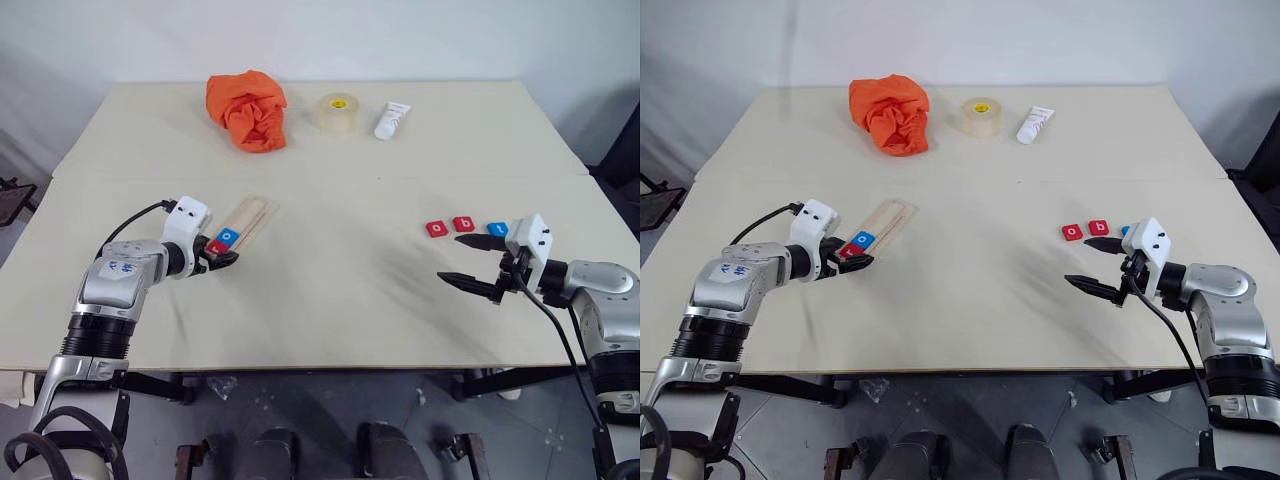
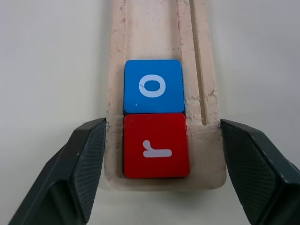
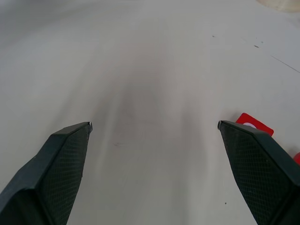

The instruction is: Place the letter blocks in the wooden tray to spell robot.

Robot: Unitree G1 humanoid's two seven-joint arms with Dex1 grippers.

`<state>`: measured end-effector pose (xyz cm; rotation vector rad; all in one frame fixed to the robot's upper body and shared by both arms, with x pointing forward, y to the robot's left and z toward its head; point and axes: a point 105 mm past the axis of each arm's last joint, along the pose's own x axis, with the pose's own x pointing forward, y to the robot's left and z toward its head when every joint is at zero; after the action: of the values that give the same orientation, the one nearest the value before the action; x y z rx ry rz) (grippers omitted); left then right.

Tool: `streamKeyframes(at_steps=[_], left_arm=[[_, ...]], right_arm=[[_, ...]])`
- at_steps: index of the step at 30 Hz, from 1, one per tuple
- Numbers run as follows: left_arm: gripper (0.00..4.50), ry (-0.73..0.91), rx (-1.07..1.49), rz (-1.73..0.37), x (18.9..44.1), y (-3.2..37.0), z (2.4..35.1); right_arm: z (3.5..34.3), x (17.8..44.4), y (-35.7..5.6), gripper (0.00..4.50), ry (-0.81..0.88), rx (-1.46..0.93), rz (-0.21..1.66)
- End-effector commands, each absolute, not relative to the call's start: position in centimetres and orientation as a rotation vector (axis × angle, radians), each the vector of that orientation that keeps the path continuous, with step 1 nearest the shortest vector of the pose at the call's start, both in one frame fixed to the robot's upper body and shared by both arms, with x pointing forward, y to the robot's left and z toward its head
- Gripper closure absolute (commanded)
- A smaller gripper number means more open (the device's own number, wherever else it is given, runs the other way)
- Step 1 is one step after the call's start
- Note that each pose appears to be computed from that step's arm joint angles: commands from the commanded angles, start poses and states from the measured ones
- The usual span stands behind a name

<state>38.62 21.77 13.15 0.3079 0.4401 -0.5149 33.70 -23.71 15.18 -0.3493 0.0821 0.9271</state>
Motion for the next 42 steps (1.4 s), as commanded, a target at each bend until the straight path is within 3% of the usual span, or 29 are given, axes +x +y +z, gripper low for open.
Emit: streamKeyframes(at_steps=[1, 8, 17, 29, 40, 42], left_arm=[[1.10, 0.324, 0.352, -0.711, 38.1, 18.6, 15.1], [1.10, 0.287, 0.475, -1.017, 35.8, 13.8, 15.6], [1.10, 0.247, 0.698, -1.387, 33.6, 6.7, 15.4], [1.10, 0.248, 0.766, -1.520, 32.3, 2.7, 13.7], [1.10, 0.274, 0.776, -1.496, 32.3, 2.1, 12.8], [0.36, 0.292, 0.755, -1.502, 32.2, 2.1, 12.7]], right_arm=[[16.3, 33.7, -23.9, 0.00, 0.039, -0.376, 0.914], [16.2, 32.9, -24.4, 0.00, 0.039, -0.377, 0.901], [14.6, 29.7, -26.3, 0.00, 0.105, -0.414, 0.869], [16.2, 25.4, -27.2, 0.00, 0.057, -0.383, 0.889], [16.0, 25.5, -27.7, 0.00, 0.074, -0.389, 0.844], [16.0, 25.6, -27.7, 0.00, 0.075, -0.389, 0.840]])
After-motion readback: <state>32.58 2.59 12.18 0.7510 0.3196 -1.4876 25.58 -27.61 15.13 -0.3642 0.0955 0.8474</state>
